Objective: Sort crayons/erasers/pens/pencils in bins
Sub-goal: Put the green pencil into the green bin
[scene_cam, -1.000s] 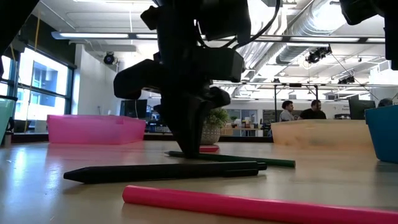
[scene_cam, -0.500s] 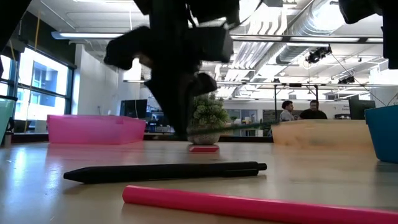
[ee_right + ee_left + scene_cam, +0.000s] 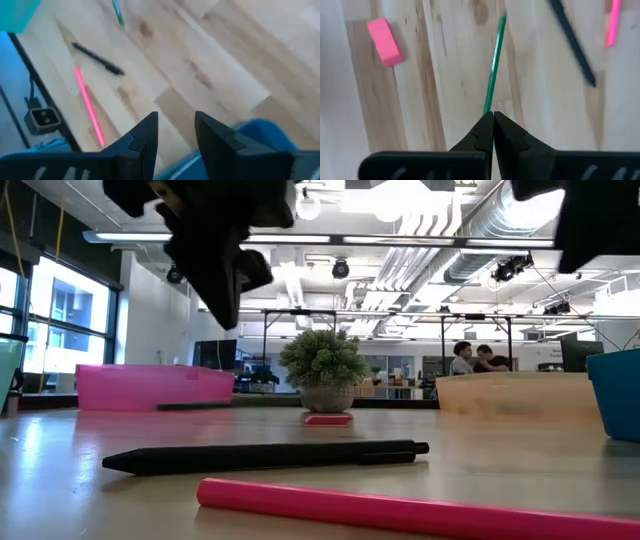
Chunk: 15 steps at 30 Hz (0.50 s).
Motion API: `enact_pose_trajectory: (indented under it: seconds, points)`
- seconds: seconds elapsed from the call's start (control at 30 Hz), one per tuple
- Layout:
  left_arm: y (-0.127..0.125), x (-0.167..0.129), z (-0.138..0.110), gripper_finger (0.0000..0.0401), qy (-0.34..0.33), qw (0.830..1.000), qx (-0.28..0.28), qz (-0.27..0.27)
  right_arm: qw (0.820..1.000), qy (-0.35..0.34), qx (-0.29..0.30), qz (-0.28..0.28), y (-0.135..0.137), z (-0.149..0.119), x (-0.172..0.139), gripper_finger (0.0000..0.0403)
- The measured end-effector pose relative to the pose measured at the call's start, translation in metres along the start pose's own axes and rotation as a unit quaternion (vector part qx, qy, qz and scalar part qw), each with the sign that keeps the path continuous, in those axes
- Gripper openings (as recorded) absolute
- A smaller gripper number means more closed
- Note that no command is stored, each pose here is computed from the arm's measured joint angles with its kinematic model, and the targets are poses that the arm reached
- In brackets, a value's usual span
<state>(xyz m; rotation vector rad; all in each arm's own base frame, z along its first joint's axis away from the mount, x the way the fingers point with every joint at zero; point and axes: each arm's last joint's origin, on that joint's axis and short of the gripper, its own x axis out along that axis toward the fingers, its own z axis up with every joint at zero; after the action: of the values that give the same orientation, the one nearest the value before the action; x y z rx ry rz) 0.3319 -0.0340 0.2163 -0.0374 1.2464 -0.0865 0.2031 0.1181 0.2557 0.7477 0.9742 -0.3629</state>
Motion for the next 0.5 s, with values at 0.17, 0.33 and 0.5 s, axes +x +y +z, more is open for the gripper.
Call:
enact_pose_trajectory:
  seconds: [0.17,0.33,0.5]
  points:
    - [-0.009,-0.006,-0.025,0.0,-0.01,0.999,-0.046,0.011,1.0,-0.016,-0.021,0.009,-0.001,0.015,0.003,0.0121]
    - [-0.015,-0.005,-0.038,0.0001,0.001,0.998,-0.064,0.008,0.999,-0.033,-0.039,0.011,-0.004,0.029,0.005,0.0121]
    - [-0.017,-0.001,-0.037,0.0019,0.002,0.998,-0.06,0.006,0.998,-0.045,-0.041,0.013,-0.006,0.039,0.007,0.0121]
